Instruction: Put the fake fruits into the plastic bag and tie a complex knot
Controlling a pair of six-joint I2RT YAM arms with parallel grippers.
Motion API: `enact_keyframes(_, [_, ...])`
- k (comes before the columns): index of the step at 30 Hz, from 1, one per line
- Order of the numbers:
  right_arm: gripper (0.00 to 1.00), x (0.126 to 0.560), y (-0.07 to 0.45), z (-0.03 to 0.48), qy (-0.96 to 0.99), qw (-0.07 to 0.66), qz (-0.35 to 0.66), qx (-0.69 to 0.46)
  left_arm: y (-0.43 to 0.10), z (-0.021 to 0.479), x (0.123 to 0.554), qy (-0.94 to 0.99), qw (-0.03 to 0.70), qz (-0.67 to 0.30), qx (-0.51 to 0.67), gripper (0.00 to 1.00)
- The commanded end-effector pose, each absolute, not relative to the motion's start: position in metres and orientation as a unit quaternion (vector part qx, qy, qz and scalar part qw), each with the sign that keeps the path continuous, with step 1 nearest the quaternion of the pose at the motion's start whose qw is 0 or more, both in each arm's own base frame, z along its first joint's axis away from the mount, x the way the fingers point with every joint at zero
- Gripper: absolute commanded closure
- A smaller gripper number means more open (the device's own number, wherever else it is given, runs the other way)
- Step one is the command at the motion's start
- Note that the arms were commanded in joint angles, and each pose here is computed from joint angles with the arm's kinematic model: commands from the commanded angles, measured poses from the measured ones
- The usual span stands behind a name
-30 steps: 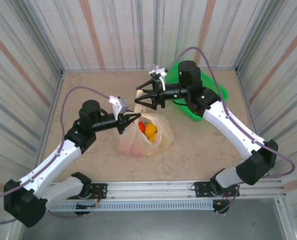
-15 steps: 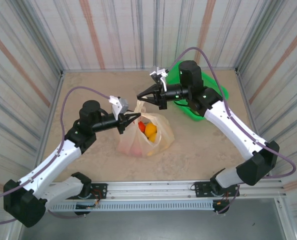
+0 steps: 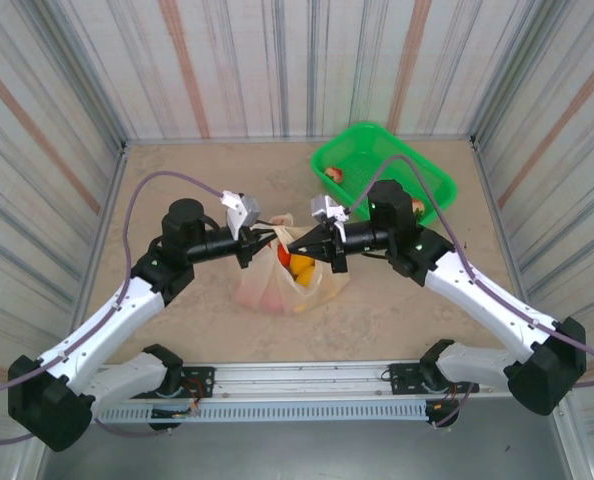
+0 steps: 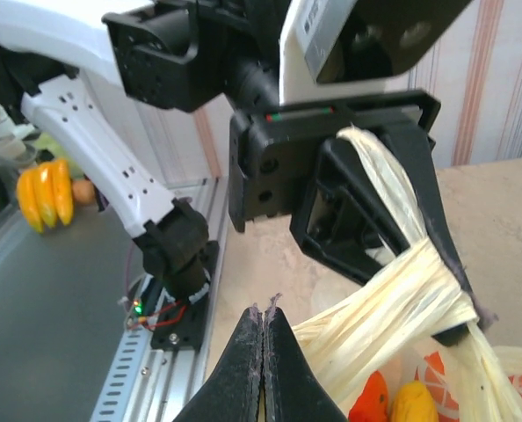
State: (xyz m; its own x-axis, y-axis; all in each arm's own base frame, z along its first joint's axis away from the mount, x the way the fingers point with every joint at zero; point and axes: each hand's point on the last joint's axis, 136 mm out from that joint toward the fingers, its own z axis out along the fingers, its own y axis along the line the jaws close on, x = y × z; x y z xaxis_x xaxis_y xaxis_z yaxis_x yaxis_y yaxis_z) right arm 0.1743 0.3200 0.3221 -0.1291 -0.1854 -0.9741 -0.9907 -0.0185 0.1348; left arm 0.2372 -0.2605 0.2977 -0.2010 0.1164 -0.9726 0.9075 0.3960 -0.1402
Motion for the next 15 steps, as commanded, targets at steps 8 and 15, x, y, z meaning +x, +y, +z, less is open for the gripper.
enact_keyframes(8, [1.0,0.197,0.322,0.306,0.569,0.478,0.414,-0.526,-0.258,0.305,0.243,0.675,0.505,-0.393,0.367,0.92])
enact_keyframes(15, [1.0,0.198,0.323,0.311,0.562,0.487,0.414,-0.525,-0.257,0.307,0.241,0.675,0.503,-0.395,0.368,0.86])
